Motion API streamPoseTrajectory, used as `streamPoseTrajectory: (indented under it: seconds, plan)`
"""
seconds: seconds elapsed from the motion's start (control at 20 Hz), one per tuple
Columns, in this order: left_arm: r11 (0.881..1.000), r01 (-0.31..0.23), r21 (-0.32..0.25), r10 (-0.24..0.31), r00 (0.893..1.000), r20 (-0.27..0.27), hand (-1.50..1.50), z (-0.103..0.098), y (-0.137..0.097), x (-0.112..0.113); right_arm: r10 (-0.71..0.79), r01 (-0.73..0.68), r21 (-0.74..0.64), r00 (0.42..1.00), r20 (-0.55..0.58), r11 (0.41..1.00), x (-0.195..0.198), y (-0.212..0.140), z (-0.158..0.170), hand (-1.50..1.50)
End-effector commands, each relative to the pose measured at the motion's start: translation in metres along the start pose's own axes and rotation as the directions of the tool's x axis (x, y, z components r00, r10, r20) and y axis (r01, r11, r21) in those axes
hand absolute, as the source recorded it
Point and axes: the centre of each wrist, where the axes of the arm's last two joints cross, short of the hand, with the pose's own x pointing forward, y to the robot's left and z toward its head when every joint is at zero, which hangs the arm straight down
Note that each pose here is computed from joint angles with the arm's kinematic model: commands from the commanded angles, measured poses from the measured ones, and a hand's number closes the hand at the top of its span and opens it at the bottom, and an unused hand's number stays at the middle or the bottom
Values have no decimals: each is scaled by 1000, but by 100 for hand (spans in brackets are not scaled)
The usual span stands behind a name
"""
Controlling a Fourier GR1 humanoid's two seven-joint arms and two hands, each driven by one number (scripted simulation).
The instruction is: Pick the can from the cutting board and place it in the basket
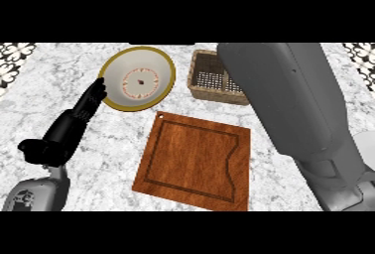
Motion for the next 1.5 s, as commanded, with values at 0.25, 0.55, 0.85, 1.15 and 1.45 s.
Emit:
streamPoseTrajectory:
  seconds: [0.25, 0.55, 0.85, 1.15, 1.45]
  plan:
    - [1000, -6, 13, 6, 1000, 5, 0, 1, 15, -5, 13, -10, -95, 1000, 26, 995, -75, 15, -20, 150]
    - [1000, -6, -6, 6, 1000, -2, 0, -14, -7, 7, 19, -11, -199, 999, 41, 980, -93, 11, -36, 150]
    - [1000, 9, 2, -9, 1000, 8, 0, -7, -2, 3, -43, 48, -212, 999, 32, 976, -112, 21, -41, -150]
    - [1000, 2, 8, -2, 1000, -3, 0, -5, 3, 9, -75, 93, -187, 992, 101, 978, -88, 7, -45, -150]
    - [1000, -16, -16, 15, 1000, -18, 0, 8, 8, -7, -255, 270, -196, 962, 102, 943, -90, -34, -63, -150]
